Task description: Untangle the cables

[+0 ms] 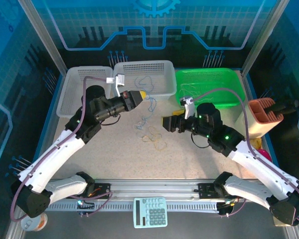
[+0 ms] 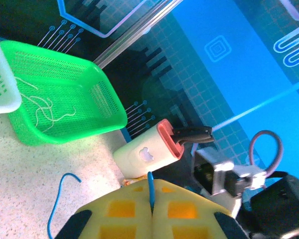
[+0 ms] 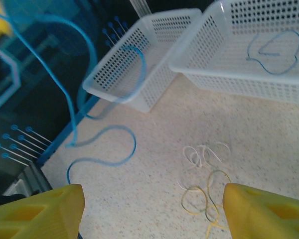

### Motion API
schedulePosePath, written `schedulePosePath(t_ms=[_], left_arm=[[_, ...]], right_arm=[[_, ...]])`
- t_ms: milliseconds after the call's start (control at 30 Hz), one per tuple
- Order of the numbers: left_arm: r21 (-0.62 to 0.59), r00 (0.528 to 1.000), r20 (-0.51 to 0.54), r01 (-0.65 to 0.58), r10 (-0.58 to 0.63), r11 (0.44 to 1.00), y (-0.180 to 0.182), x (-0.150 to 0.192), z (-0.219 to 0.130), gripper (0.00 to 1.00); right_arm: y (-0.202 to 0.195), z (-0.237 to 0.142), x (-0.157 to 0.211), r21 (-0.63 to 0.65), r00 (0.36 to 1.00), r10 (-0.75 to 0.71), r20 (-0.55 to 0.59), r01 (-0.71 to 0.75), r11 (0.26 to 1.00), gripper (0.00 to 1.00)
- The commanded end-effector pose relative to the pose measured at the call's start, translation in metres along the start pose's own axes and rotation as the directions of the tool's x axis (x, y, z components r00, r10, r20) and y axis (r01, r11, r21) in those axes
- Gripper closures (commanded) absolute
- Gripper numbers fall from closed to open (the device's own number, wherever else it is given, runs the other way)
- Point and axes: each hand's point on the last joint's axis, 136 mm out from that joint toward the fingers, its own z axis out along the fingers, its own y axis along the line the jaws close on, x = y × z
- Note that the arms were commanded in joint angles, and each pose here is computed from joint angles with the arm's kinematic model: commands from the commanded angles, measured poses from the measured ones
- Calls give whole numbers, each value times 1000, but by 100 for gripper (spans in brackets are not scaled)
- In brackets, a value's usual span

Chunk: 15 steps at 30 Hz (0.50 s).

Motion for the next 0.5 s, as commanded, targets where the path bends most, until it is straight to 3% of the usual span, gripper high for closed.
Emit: schedulePosePath(t_ms=[0, 467], left_arm=[[19, 1000, -11, -22, 23, 1000, -3, 3, -5, 100], [30, 999, -35, 2, -1, 1000, 2, 11, -2, 100]], right_arm=[[19, -3, -18, -67, 999, -41, 26, 43, 997, 25], [36, 22, -36, -152, 999, -29, 31, 33, 988, 30]])
